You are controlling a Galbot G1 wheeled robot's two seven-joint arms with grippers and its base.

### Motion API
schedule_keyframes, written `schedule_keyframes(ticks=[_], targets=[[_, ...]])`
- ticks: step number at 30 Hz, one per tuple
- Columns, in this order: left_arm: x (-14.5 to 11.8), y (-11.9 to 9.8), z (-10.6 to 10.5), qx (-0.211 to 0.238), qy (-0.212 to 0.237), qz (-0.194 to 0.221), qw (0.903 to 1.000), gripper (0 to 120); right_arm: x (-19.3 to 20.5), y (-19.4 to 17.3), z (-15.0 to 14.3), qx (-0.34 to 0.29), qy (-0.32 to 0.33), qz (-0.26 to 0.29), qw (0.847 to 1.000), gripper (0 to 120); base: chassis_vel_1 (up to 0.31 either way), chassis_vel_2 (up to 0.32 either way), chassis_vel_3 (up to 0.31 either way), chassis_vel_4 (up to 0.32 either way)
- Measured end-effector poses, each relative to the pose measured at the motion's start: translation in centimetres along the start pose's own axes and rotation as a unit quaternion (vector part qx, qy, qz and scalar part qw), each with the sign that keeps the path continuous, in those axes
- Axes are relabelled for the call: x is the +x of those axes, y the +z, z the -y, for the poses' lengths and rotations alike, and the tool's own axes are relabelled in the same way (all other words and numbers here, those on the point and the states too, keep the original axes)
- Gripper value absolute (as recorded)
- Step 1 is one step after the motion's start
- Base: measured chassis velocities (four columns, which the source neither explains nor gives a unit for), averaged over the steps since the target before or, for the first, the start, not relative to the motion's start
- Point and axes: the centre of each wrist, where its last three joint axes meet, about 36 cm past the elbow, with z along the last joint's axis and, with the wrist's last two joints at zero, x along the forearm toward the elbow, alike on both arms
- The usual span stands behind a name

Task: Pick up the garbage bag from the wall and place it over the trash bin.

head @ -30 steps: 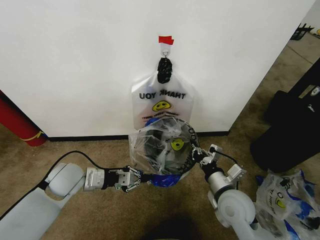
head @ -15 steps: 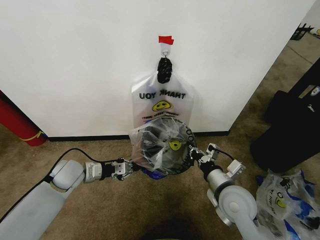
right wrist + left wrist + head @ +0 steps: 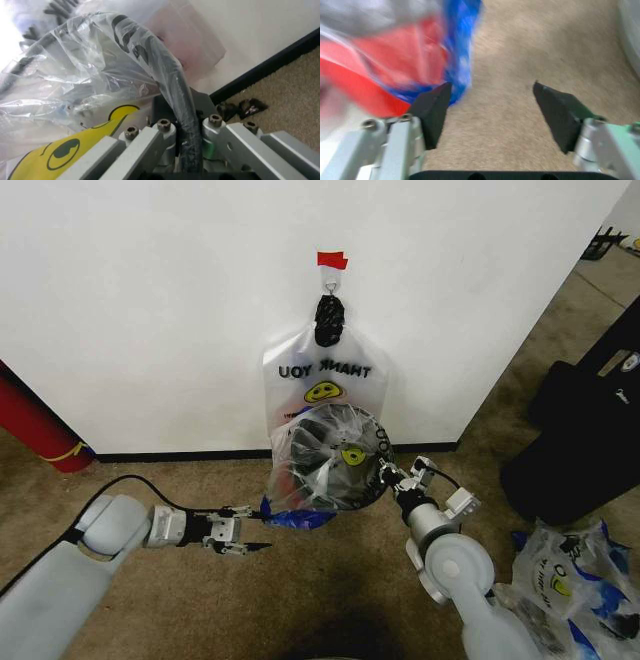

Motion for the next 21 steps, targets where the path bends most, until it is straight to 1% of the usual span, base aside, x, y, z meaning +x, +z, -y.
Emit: schedule_keyframes(ticks=[1,3,4,5,6,7,8,9,11,12,15,16,17,18,19,20,21], targets=[[0.0,0.0,0.0,0.000,0.000,0.000,1.0000,72,0.0,0.0,0.0,0.000,0.000,0.000,1.000,0,0.000,0.000,0.000,0.000],[0.7,0.0,-0.1,0.020,-0.033,0.017,0.9991,77,-0.3,0.4,0.1,0.001,0.001,0.005,1.000,0,0.000,0.000,0.000,0.000],[1.2,0.1,0.3,0.058,-0.088,0.051,0.9931,84,-0.5,0.7,0.2,0.003,0.000,0.012,1.000,0,0.000,0.000,0.000,0.000],[1.3,0.0,0.7,0.087,-0.115,0.076,0.9867,88,-0.6,0.9,0.2,0.004,-0.001,0.015,1.000,0,0.000,0.000,0.000,0.000],[1.2,-0.3,1.0,0.112,-0.134,0.101,0.9794,90,-0.6,1.1,0.2,0.006,-0.003,0.017,1.000,0,0.000,0.000,0.000,0.000],[1.0,-0.7,1.3,0.128,-0.148,0.120,0.9733,94,-0.6,1.2,0.2,0.009,-0.003,0.018,1.000,0,0.000,0.000,0.000,0.000],[0.8,-1.2,1.6,0.142,-0.163,0.137,0.9668,95,-0.6,1.4,0.2,0.013,-0.003,0.020,1.000,0,0.000,0.000,0.000,0.000],[0.8,-1.2,1.6,0.142,-0.163,0.137,0.9668,95,-0.6,1.4,0.2,0.013,-0.003,0.020,1.000,0,0.000,0.000,0.000,0.000],[-0.6,-3.6,2.5,0.185,-0.207,0.177,0.9443,94,-0.7,1.8,0.1,0.032,-0.003,0.031,0.999,0,0.000,0.000,0.000,0.000],[-1.3,-5.3,3.0,0.210,-0.231,0.187,0.9314,94,-0.8,2.1,0.1,0.045,-0.005,0.039,0.998,0,0.000,0.000,0.000,0.000],[-2.6,-12.0,4.1,0.285,-0.291,0.176,0.8963,85,-0.8,2.7,0.0,0.077,-0.008,0.055,0.995,0,0.000,0.000,0.000,0.000],[-2.6,-12.0,4.1,0.285,-0.291,0.176,0.8963,85,-0.8,2.7,0.0,0.077,-0.008,0.055,0.995,0,0.000,0.000,0.000,0.000],[-3.0,-14.7,4.6,0.307,-0.310,0.177,0.8820,80,-0.8,3.0,-0.1,0.088,-0.009,0.060,0.994,0,0.000,0.000,0.000,0.000],[-3.3,-16.7,4.9,0.323,-0.322,0.176,0.8726,77,-0.9,3.3,-0.1,0.095,-0.009,0.063,0.993,0,0.000,0.000,0.000,0.000],[-3.7,-18.9,5.3,0.344,-0.334,0.171,0.8606,72,-1.0,3.5,-0.1,0.102,-0.010,0.065,0.993,0,0.000,0.000,0.000,0.000],[-4.1,-20.7,5.8,0.370,-0.346,0.158,0.8473,70,-1.1,3.7,-0.2,0.106,-0.013,0.065,0.992,0,0.000,0.000,0.000,0.000],[-4.4,-22.1,6.3,0.396,-0.356,0.143,0.8341,64,-1.2,3.9,-0.4,0.110,-0.017,0.062,0.992,0,0.000,0.000,0.000,0.000]])
